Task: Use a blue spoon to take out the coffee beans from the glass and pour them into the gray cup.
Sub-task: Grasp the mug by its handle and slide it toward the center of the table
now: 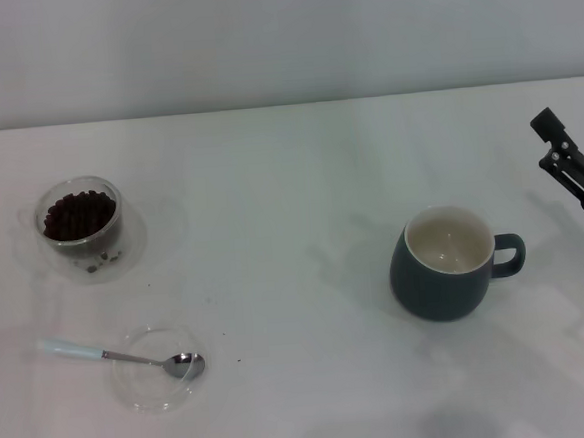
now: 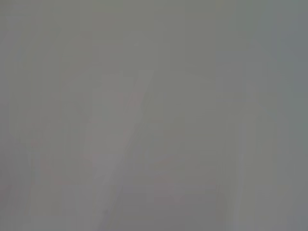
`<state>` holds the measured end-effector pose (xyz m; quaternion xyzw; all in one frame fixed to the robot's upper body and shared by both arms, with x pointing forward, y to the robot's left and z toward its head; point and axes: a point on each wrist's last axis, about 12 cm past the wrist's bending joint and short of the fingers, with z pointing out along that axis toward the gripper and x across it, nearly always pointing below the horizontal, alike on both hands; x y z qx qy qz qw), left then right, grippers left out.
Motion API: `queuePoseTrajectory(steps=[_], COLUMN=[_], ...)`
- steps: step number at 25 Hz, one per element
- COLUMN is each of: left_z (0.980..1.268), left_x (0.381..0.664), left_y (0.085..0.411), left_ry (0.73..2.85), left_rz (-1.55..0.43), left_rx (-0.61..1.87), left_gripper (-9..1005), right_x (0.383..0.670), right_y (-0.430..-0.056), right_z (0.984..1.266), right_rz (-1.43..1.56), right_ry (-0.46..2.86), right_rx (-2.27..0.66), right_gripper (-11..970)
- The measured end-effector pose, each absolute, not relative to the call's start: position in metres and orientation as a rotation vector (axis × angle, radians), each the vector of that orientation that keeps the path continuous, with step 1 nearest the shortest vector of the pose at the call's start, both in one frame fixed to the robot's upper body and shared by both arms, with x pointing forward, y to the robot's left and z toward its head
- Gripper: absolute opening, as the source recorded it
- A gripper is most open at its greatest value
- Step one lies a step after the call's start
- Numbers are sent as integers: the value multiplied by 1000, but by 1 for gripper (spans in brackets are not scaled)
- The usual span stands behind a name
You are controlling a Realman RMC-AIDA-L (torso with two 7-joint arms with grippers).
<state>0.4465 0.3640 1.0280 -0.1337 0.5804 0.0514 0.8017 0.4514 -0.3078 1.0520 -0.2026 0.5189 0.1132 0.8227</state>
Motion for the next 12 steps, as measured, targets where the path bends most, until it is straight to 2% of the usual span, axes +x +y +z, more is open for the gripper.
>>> queuePoseTrajectory(steps=[12], left_z=[1028], left_x=[445], left_y=[367], left_ry=[1251], left_rz=[125], left_rx=[-281], left_gripper=[800], right_x=[456], right_y=[-306], right_z=[1052], right_rz=[237], right_ry=[1110], right_rx=[-433], right_gripper=[870])
